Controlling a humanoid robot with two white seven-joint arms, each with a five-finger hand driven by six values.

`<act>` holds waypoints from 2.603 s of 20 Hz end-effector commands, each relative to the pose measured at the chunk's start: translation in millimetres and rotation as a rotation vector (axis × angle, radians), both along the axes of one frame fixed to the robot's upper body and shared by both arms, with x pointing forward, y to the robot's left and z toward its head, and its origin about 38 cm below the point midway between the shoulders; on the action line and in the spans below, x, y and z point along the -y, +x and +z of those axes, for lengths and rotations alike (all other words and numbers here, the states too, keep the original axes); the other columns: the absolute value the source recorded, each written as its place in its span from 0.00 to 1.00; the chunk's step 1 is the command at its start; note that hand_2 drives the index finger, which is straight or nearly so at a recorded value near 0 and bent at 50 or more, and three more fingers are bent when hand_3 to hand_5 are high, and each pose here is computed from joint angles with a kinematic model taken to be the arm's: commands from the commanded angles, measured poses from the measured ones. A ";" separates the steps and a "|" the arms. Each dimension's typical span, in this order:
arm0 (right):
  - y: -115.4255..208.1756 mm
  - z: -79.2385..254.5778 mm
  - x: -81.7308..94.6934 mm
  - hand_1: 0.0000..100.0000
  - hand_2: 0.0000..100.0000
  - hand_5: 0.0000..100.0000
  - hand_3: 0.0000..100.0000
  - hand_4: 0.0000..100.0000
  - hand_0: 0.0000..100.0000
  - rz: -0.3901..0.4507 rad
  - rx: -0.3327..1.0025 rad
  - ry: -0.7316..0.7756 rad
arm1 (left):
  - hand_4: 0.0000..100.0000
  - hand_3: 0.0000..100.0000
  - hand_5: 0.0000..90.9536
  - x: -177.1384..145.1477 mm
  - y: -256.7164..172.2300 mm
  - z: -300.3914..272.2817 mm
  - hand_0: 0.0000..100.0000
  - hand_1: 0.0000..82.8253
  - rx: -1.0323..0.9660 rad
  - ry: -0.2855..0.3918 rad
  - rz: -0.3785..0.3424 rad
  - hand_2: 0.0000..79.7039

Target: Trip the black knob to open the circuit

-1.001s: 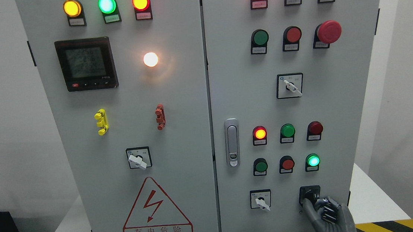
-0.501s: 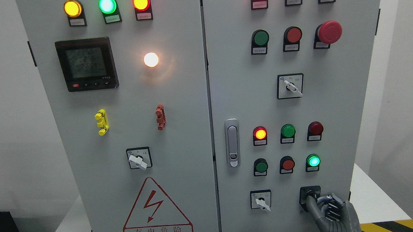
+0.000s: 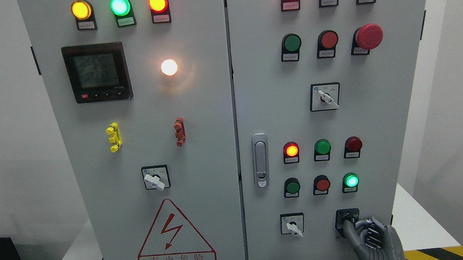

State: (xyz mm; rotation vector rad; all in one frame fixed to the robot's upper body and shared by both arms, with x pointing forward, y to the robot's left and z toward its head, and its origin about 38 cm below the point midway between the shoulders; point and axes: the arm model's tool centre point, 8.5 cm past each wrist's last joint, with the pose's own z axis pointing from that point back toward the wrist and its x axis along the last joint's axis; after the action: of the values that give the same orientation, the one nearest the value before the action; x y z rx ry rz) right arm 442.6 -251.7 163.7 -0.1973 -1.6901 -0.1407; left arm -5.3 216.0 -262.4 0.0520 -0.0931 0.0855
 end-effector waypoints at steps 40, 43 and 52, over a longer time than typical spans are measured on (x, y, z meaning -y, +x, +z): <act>1.6 -7.8 -17.2 0.79 0.61 0.98 0.95 0.97 0.50 0.045 -0.032 -0.052 | 0.00 0.00 0.00 0.3 5.1 0.0 0.12 0.47 0.007 -0.001 -0.034 0.00; 1.8 -6.4 -16.0 0.80 0.61 0.98 0.95 0.97 0.50 0.039 -0.025 -0.065 | 0.00 0.00 0.00 0.3 5.1 0.0 0.12 0.47 0.007 -0.001 -0.033 0.00; 1.9 -4.3 -14.3 0.80 0.61 0.98 0.94 0.97 0.50 0.024 -0.018 -0.105 | 0.00 0.00 0.00 0.3 5.1 0.0 0.12 0.47 0.007 -0.001 -0.033 0.00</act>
State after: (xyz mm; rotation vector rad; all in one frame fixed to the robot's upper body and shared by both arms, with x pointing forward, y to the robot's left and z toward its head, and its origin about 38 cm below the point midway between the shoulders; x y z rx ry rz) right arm 444.0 -252.3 159.4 -0.2683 -1.6762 -0.0566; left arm -5.3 216.0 -262.4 0.0519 -0.0932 0.0856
